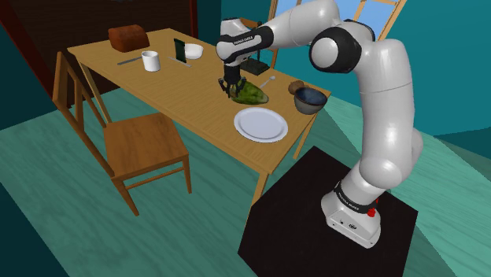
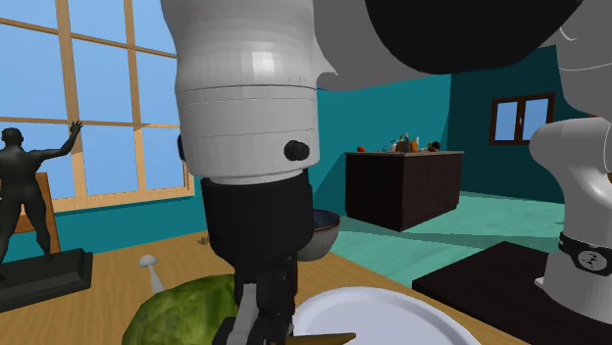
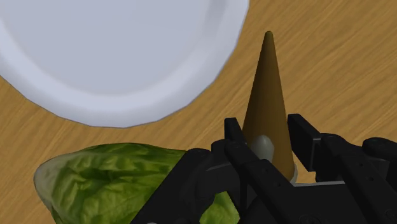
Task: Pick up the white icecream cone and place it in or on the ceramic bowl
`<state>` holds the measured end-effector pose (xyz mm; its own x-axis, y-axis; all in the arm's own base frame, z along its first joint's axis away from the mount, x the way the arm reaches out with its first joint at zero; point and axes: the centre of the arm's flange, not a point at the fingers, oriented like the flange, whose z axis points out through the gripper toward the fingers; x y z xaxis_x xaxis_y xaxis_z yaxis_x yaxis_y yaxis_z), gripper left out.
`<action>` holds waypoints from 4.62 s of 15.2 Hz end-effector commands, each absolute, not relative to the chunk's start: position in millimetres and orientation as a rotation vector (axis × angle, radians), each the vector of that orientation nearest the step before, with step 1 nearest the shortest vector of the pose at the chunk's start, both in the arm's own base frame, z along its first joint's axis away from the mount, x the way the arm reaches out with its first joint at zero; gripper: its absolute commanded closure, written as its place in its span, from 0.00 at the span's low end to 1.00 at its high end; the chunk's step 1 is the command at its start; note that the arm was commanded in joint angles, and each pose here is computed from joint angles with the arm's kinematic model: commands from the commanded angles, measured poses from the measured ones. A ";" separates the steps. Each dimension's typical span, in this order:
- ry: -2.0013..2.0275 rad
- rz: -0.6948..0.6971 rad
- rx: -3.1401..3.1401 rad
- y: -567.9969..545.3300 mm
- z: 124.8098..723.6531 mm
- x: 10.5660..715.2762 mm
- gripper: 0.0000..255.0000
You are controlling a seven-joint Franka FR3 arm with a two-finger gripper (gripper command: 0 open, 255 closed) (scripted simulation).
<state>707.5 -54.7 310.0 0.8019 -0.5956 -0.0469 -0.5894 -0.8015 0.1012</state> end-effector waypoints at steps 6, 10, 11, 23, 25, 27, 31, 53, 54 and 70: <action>-0.957 -0.117 2.904 -54.9 347.7 708.4 1.00; -0.957 -0.117 2.904 -54.9 368.8 708.4 1.00; -0.957 -0.117 2.904 -54.9 374.1 708.4 1.00; -0.957 -0.117 2.904 -164.2 382.4 634.4 1.00; -0.957 -0.117 2.904 -186.0 382.4 619.6 1.00; -0.957 -0.117 2.904 -207.9 382.3 604.8 1.00; -0.957 -0.117 2.904 -251.6 382.3 575.2 1.00; -0.957 -0.117 2.904 -445.4 360.7 444.0 1.00; -0.957 -0.117 2.904 -445.4 355.4 444.0 1.00; -0.957 -0.117 2.904 -445.4 312.7 444.0 1.00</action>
<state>444.0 -445.3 312.6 0.8018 -0.5958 -0.0474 -0.5895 -0.8014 0.1013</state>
